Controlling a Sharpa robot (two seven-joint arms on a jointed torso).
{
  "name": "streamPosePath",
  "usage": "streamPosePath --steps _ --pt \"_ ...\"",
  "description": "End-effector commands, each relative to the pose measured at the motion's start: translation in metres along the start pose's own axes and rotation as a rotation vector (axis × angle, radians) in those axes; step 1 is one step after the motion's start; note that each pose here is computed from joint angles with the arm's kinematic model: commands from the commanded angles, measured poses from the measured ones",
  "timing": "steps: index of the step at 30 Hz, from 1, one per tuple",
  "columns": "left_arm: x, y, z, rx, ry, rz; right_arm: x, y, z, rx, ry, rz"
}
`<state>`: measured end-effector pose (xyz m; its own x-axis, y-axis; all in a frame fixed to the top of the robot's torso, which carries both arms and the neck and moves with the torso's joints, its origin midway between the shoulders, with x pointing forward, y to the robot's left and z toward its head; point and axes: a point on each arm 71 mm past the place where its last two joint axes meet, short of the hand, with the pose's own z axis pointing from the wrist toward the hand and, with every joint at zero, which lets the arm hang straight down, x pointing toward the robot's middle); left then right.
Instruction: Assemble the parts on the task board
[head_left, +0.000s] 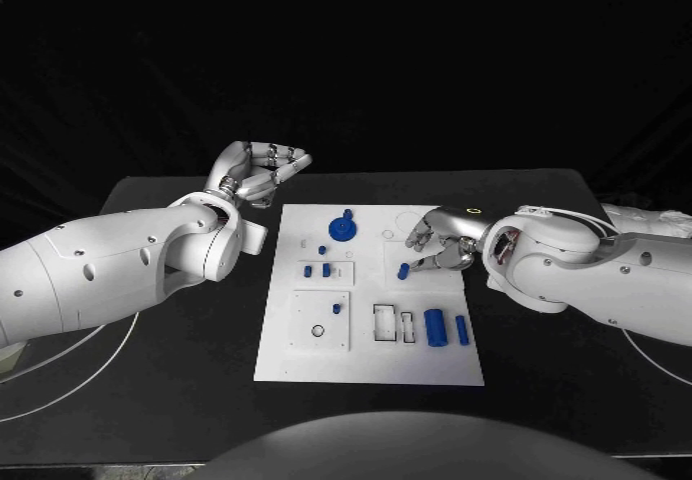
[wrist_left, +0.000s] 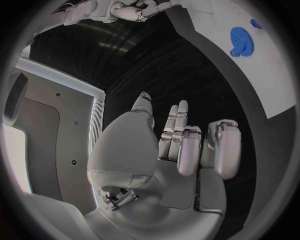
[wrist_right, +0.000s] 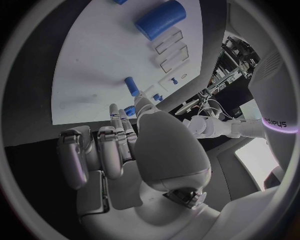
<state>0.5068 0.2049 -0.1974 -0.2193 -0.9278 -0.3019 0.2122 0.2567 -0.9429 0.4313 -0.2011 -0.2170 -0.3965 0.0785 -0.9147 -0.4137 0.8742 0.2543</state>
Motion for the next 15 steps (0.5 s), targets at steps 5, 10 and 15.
streamPosePath --steps 5,10,15 --pt "0.0009 -0.001 -0.0003 0.005 0.011 -0.01 0.013 0.001 0.005 0.021 0.085 -0.065" --pt "-0.0005 -0.0007 -0.0009 0.004 0.008 -0.009 0.016 0.004 0.01 0.014 0.094 -0.073" --pt "-0.0005 -0.0007 -0.0011 0.004 0.008 -0.009 0.018 0.006 0.013 0.01 0.096 -0.077"
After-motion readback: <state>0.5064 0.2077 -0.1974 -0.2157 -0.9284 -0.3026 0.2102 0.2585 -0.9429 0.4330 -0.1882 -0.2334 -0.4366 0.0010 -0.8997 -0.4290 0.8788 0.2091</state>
